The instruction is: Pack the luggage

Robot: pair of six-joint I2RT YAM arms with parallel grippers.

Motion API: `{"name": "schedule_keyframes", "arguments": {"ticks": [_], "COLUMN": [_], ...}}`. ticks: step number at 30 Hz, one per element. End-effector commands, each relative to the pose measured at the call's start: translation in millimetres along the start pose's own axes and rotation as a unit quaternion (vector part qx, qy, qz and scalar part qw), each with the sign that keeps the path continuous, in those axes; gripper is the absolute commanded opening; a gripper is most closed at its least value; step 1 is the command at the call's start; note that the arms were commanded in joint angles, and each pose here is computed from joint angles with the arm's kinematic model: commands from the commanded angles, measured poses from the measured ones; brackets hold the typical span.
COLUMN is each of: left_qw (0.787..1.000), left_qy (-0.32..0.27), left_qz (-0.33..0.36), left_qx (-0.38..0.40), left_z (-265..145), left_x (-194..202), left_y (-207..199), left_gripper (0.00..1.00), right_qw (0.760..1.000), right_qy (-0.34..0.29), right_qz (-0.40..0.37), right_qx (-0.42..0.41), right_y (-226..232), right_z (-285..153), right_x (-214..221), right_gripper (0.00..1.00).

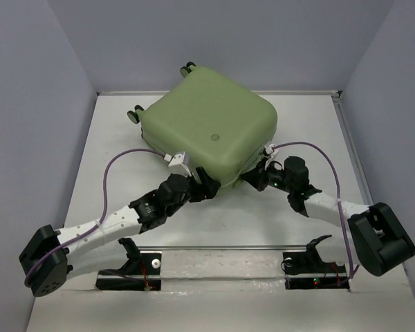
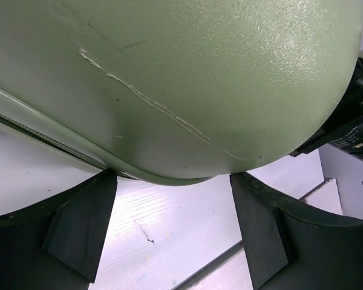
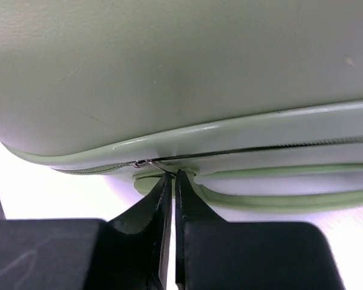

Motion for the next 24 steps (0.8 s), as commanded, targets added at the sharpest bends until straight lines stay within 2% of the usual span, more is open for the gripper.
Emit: {"name": "schedule_keyframes", "arguments": {"ticks": [1, 3, 8, 10, 12, 14, 18, 19, 21, 24], "left_qw": [0.997, 0.997, 0.995, 0.995, 0.995, 0.995, 0.995, 0.995, 0.995, 0.995], "left_qy": [-0.072, -0.079, -0.096, -0.095, -0.094, -0.094, -0.096, -0.095, -0.096, -0.097], "left_qz": [-0.011, -0.007, -0.003, 0.000, 0.000, -0.003, -0.002, 0.000, 0.001, 0.001], "left_qx": [0.003, 0.003, 0.011, 0.015, 0.019, 0.020, 0.012, 0.007, 0.005, 0.007], "left_z": [5, 7, 11, 15, 16, 15, 8, 7, 5, 4], "left_x": [-45, -51, -66, -69, -70, -69, -68, -68, -67, -67], "left_y": [-16, -18, -28, -34, -36, -36, -30, -26, -23, -22], "left_gripper": [0.86, 0.85, 0.85, 0.85, 0.85, 0.85, 0.85, 0.85, 0.85, 0.85], "right_qw": [0.994, 0.995, 0.998, 0.999, 0.996, 0.994, 0.983, 0.979, 0.979, 0.985], "right_qy": [-0.085, -0.090, -0.039, -0.019, -0.030, -0.037, -0.058, -0.072, -0.061, -0.058], "right_qz": [-0.022, -0.007, 0.038, 0.042, 0.046, 0.036, 0.040, 0.037, 0.007, -0.038], "right_qx": [-0.064, -0.050, -0.029, 0.016, 0.075, 0.095, 0.171, 0.186, 0.193, 0.158], "right_y": [38, 41, 58, 54, 34, 28, -7, -16, -24, -18], "right_z": [-8, -16, -26, -28, -31, -30, -26, -26, -21, -11], "right_x": [-44, -42, -7, 11, 13, 8, -10, -22, -24, -35], "right_gripper": [0.07, 0.07, 0.07, 0.07, 0.07, 0.08, 0.15, 0.20, 0.31, 0.42]}}
Point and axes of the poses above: each gripper's point midway between its finger pads, its own z axis out along the fingers, its own y axis along the line the jaws close on, x = y × z, the point moved 2 cm from there along -z, back along the fingers, and after that the axes turned 11 degrees about z, right-handed, at the moved point
